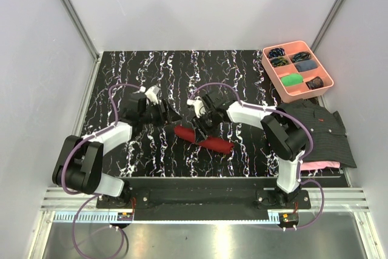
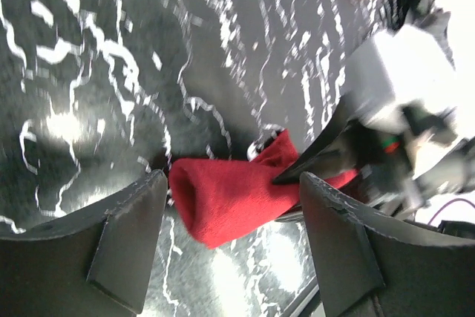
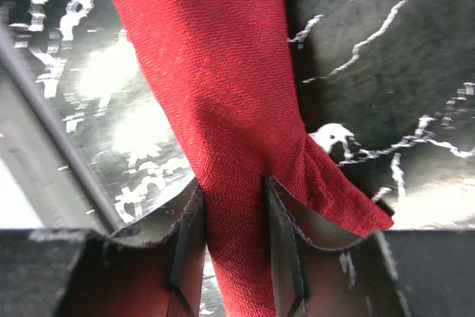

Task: Fold the napkin, place the utensils inside, and roll it up
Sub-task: Roll the napkin at the center of the board.

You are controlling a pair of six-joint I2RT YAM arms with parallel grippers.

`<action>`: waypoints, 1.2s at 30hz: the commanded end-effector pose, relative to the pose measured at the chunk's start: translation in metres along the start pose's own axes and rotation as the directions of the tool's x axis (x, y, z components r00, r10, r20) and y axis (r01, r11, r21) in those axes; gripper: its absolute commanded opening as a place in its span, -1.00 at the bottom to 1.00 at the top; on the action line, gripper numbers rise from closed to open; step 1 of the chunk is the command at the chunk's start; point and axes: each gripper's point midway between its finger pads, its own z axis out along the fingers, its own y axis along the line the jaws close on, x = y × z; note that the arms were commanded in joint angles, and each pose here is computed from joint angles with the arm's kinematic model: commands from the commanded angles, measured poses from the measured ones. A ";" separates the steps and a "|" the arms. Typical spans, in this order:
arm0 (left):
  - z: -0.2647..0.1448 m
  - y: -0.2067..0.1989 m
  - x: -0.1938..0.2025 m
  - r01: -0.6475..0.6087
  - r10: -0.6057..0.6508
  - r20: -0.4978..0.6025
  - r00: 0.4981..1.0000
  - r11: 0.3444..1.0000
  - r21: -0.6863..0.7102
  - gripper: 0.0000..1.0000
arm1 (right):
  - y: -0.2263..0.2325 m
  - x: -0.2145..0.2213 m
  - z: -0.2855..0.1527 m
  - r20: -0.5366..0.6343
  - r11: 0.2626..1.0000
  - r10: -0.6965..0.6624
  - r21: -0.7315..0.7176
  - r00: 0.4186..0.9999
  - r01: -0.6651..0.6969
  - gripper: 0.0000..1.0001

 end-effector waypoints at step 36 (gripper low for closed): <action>0.063 -0.008 0.021 -0.036 0.043 -0.153 0.987 0.998 0.045 -1.00 | -0.059 -0.033 -0.024 0.071 0.975 0.200 -0.109 0.977 -0.192 0.43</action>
